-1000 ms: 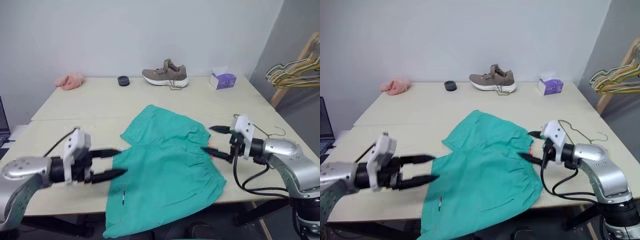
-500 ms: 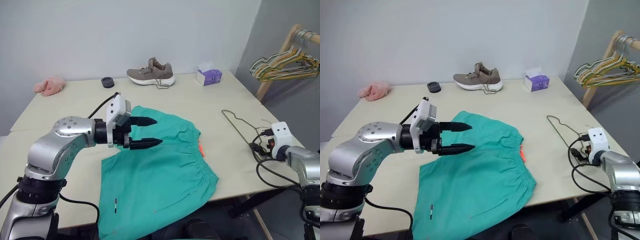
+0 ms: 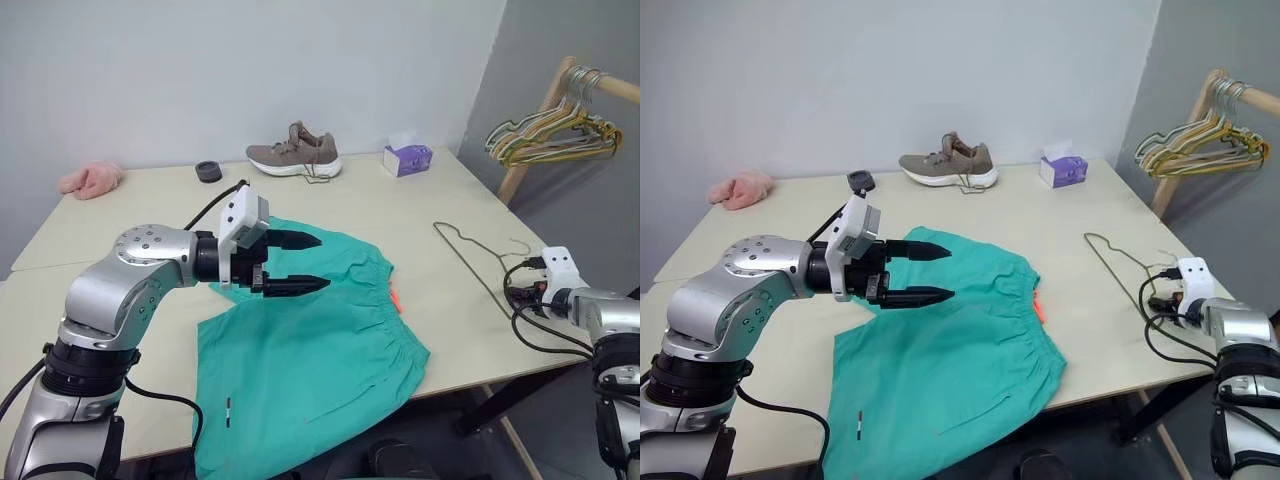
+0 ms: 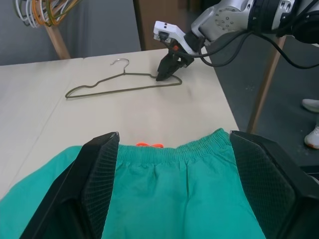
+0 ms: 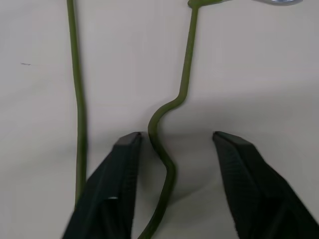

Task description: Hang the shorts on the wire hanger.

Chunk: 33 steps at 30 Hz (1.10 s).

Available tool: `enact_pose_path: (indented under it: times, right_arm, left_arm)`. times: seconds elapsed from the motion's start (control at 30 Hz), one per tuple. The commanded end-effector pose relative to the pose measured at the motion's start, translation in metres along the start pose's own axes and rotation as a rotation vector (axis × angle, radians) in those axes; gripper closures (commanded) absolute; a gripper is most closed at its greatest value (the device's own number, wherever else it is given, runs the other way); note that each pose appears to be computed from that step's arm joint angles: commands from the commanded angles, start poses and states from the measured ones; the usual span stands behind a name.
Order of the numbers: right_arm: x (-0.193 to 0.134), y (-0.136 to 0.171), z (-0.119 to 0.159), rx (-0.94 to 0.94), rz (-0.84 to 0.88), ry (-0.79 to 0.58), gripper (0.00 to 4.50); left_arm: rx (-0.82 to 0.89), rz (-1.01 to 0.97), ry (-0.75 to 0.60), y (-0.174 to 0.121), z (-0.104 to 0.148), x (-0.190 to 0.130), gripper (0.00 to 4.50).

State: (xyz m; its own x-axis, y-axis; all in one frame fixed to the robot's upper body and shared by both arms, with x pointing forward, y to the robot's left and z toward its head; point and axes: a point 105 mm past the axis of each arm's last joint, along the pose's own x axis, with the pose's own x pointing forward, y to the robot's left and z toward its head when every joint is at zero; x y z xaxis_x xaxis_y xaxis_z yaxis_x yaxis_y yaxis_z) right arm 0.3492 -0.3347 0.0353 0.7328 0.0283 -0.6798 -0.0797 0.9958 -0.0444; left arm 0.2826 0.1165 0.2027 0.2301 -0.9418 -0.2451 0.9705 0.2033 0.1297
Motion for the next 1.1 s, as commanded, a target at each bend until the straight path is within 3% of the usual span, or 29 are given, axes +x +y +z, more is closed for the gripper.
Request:
enact_pose_path:
  times: [0.03, 0.13, 0.23, 0.37, 0.53, 0.67, 0.8, 0.93, 1.1]
  right_arm:
    - [0.006, -0.007, -0.026, -0.038, -0.083, 0.093, 3.4]
    - [0.006, -0.002, -0.01, -0.094, -0.07, 0.032, 4.41]
    - [0.0, 0.011, 0.022, -0.23, -0.011, -0.094, 4.46]
    - [-0.019, 0.045, 0.062, -0.501, 0.105, -0.262, 4.5]
    - [-0.048, 0.105, 0.096, -0.896, 0.269, -0.453, 4.5]
    - [-0.071, 0.154, 0.114, -1.241, 0.339, -0.602, 4.5]
    - [-0.086, 0.191, 0.123, -1.493, 0.376, -0.737, 4.5]
    - [-0.101, 0.219, 0.134, -1.637, 0.383, -0.886, 4.5]
    - [-0.117, 0.239, 0.142, -1.686, 0.4, -1.019, 4.5]
  left_arm:
    - [0.031, 0.037, -0.025, 0.005, 0.011, -0.01, 0.76]
    - [-0.004, 0.074, -0.033, 0.011, 0.009, -0.018, 0.76]
    - [-0.063, 0.169, -0.014, 0.028, -0.001, -0.035, 0.76]
    - [-0.091, 0.318, 0.029, 0.055, -0.017, -0.063, 0.04]
    - [-0.255, 0.429, 0.018, 0.079, -0.028, -0.096, 0.04]
    - [-0.401, 0.39, 0.097, 0.074, -0.052, -0.113, 0.04]
    - [-0.444, 0.298, 0.111, 0.062, -0.055, -0.109, 0.04]
    - [-0.464, 0.144, 0.174, 0.033, -0.066, -0.098, 0.04]
    - [-0.459, 0.03, 0.259, 0.005, -0.081, -0.09, 0.04]
